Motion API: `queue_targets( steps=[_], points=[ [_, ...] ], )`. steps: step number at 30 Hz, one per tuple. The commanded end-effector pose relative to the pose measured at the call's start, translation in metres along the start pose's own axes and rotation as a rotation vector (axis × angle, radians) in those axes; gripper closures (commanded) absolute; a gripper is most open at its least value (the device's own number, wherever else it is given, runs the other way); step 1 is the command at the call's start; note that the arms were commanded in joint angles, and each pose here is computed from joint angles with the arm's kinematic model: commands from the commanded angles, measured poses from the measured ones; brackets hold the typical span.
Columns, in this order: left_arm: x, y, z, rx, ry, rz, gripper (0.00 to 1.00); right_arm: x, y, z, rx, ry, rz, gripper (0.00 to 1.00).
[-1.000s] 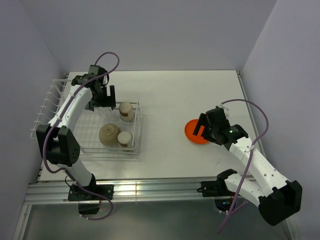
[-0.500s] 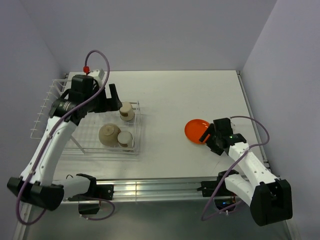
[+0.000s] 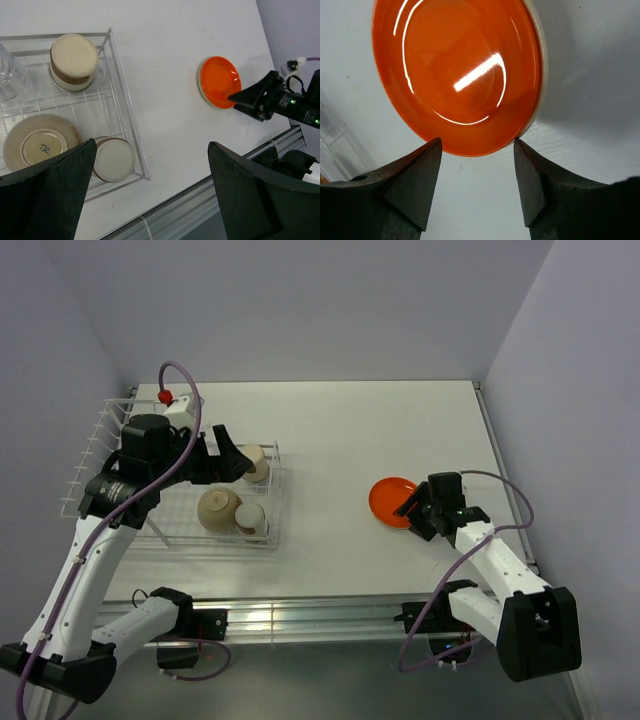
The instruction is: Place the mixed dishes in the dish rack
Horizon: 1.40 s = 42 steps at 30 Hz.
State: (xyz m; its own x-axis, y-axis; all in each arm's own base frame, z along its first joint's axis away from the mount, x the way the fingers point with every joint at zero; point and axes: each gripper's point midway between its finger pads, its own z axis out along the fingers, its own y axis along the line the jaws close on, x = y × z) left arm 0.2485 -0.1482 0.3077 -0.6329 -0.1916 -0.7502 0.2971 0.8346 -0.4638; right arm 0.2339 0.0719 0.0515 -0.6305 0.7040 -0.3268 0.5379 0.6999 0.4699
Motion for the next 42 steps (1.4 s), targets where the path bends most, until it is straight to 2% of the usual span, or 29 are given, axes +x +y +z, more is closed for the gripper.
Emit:
queue_targets(
  steps=[1, 17, 18, 20, 22, 25, 35, 38, 39, 42],
  points=[
    [-0.006, -0.016, -0.008, 0.077, -0.035, 0.013, 0.01, -0.004, 0.005, 0.007, -0.031, -0.017, 0.045, 0.34],
    [0.0, -0.051, -0.019, 0.265, -0.044, -0.026, 0.01, 0.004, -0.009, 0.018, -0.005, -0.025, 0.096, 0.45],
    [0.0, -0.052, -0.018, 0.272, -0.048, -0.025, 0.01, 0.004, -0.01, 0.018, -0.003, -0.028, 0.095, 0.53],
    [0.002, -0.054, -0.018, 0.287, -0.042, -0.028, 0.01, 0.004, -0.013, 0.019, 0.007, -0.027, 0.095, 0.6],
    [0.004, -0.055, -0.018, 0.291, -0.036, -0.031, 0.01, 0.007, -0.013, 0.02, 0.006, -0.017, 0.093, 0.73],
    [0.004, -0.055, -0.017, 0.294, -0.035, -0.031, 0.01, 0.009, -0.016, 0.02, 0.005, -0.014, 0.091, 0.83],
    [0.008, -0.06, -0.012, 0.316, -0.027, -0.043, 0.01, 0.006, -0.013, 0.005, -0.013, -0.036, 0.072, 0.87],
    [0.008, -0.06, -0.011, 0.314, -0.026, -0.04, 0.01, 0.005, -0.012, 0.004, -0.014, -0.039, 0.066, 0.92],
    [0.008, -0.061, -0.012, 0.318, -0.027, -0.038, 0.01, 0.006, -0.013, 0.004, -0.012, -0.037, 0.064, 1.0],
    [0.009, -0.062, -0.012, 0.32, -0.026, -0.043, 0.01, 0.007, -0.01, 0.003, -0.031, -0.031, 0.062, 1.0]
  ],
)
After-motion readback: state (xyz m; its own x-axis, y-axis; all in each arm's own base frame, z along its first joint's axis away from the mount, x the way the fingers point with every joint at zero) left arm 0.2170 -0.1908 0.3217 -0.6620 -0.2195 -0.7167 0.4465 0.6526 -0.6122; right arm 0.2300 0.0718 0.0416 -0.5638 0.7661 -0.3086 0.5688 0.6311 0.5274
